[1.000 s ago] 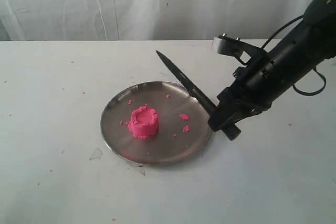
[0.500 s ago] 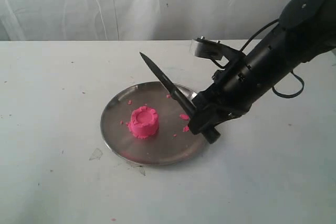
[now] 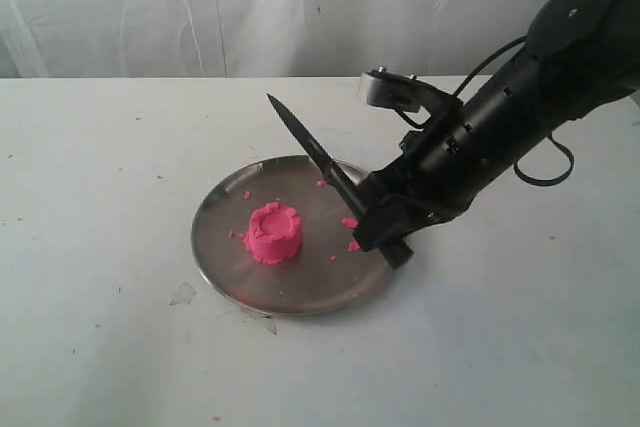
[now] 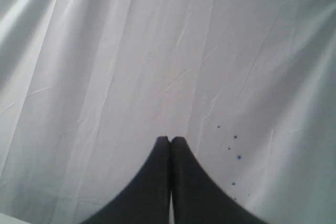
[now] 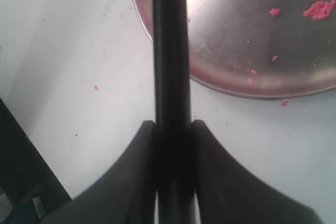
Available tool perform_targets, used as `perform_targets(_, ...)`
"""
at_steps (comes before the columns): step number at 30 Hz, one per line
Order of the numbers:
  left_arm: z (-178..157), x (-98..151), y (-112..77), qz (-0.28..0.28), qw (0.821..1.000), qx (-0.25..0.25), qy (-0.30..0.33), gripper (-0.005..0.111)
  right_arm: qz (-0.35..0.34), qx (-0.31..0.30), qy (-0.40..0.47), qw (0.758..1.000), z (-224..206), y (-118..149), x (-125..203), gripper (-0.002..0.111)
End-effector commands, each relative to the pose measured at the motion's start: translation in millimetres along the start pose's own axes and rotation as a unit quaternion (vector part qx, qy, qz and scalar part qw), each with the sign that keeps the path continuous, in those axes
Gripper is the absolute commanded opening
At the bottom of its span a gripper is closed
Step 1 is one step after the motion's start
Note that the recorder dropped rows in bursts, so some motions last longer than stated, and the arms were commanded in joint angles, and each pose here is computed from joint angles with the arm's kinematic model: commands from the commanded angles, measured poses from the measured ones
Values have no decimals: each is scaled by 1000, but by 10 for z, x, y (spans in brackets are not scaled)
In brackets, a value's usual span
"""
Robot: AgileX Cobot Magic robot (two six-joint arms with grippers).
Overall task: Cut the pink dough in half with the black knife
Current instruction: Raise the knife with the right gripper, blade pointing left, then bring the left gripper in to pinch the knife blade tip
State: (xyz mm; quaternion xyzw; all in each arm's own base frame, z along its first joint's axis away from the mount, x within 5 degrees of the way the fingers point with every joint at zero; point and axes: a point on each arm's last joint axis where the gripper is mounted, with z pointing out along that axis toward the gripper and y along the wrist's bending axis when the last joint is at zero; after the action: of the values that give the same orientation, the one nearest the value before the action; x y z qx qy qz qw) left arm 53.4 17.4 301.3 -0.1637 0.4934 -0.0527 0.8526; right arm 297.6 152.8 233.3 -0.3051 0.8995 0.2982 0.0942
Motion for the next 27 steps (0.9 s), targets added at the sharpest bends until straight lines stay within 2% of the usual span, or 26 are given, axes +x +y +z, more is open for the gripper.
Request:
perform_targets(1, 307, 43, -117, 109, 988, 25, 110, 0, 8, 24, -16, 1000, -34, -22, -18, 0)
perform_targets(3, 439, 275, -88, 209, 955, 40, 207, 0, 15, 54, -6, 998, -28, -61, -3, 0)
perform_targets(5, 544, 545, -35, 276, 916, 61, 287, 0, 26, 103, 6, 994, -18, -116, 14, 0)
perform_targets(6, 596, 670, -36, 291, 901, 78, 312, 0, 33, 128, 20, 991, -7, -127, 34, 0)
perform_targets(7, 647, 759, -62, 288, 898, 95, 318, 0, 37, 149, 37, 987, 6, -120, 54, 0)
perform_targets(9, 783, 946, -186, 267, 904, 148, 301, 0, 30, 181, 80, 980, 37, -60, 98, 0)
perform_targets(11, 876, 1139, -326, 258, 897, 204, 295, 0, 7, 210, 125, 970, 57, 47, 143, 0)
perform_targets(13, 914, 1339, -413, 287, 865, 251, 325, 0, -4, 246, 138, 959, 71, 146, 150, 0)
perform_targets(15, 945, 1562, -446, 324, 821, 279, 377, 0, -21, 278, 146, 949, 72, 227, 158, 0)
perform_targets(17, 988, 1747, -459, 331, 798, 285, 415, 0, -53, 310, 170, 934, 47, 281, 186, 0)
perform_targets(19, 1034, 1851, -464, 328, 792, 285, 429, 0, -68, 346, 180, 918, -25, 267, 196, 0)
perform_targets(21, 1052, 1945, -441, 309, 788, 268, 460, 0, -53, 368, 164, 913, -90, 272, 189, 0)
perform_targets(22, 1057, 1988, -412, 302, 781, 250, 486, 0, -55, 375, 158, 912, -134, 283, 188, 0)
perform_targets(24, 1095, 2066, -348, 313, 751, 218, 538, 0, -59, 376, 145, 913, -185, 312, 182, 0)
perform_targets(27, 1243, 2138, -263, 348, 688, 162, 616, 0, -67, 377, 137, 914, -234, 339, 181, 0)
